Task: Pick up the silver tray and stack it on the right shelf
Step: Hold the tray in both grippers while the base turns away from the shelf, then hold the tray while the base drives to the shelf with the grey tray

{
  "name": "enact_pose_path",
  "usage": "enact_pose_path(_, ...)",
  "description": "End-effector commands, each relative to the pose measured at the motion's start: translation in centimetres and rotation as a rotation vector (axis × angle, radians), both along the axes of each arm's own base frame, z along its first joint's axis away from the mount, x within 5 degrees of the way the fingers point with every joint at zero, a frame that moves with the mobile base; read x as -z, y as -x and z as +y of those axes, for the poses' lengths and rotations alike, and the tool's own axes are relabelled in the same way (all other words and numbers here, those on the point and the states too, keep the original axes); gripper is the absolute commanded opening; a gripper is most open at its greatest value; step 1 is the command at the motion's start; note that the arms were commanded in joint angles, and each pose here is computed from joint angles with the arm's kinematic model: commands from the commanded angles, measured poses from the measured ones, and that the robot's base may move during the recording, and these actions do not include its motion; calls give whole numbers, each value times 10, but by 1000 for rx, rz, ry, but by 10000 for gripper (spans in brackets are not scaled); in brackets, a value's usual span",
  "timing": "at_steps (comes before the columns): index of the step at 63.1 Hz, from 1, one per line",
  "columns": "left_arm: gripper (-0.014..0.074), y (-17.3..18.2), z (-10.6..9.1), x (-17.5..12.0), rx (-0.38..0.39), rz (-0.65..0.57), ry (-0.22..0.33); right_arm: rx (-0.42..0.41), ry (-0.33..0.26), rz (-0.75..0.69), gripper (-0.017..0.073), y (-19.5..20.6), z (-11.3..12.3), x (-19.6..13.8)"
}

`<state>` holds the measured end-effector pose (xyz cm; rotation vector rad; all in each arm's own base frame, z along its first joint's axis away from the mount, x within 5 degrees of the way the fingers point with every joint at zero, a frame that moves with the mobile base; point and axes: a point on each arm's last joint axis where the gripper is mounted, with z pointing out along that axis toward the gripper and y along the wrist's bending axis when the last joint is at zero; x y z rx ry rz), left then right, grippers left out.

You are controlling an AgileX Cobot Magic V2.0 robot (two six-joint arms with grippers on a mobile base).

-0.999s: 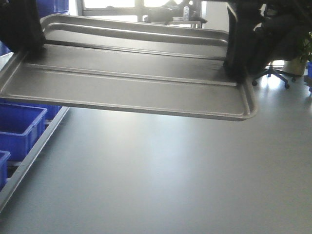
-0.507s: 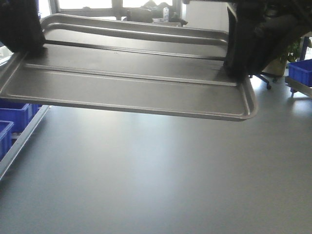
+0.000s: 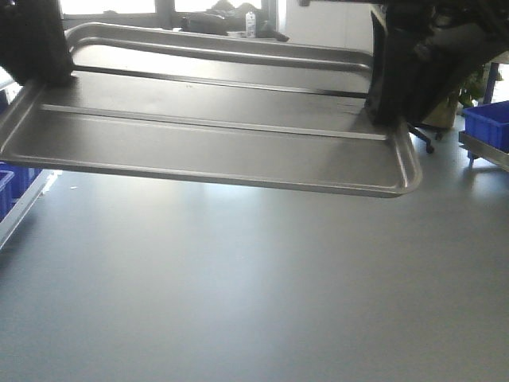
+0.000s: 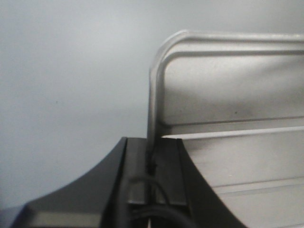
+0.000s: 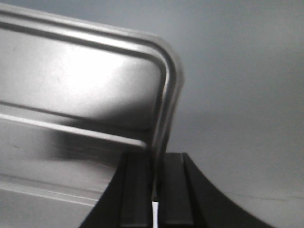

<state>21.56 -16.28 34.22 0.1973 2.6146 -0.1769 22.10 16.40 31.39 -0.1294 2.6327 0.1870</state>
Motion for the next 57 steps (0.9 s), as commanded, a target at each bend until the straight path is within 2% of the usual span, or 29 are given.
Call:
enact_pose_path(1, -92, 2, 3, -24, 10, -110, 43, -31, 3, -74, 57, 2, -4, -18)
enact_pose_path(57, -92, 3, 2, -23, 7, -93, 62, -31, 2, -76, 57, 2, -4, -18)
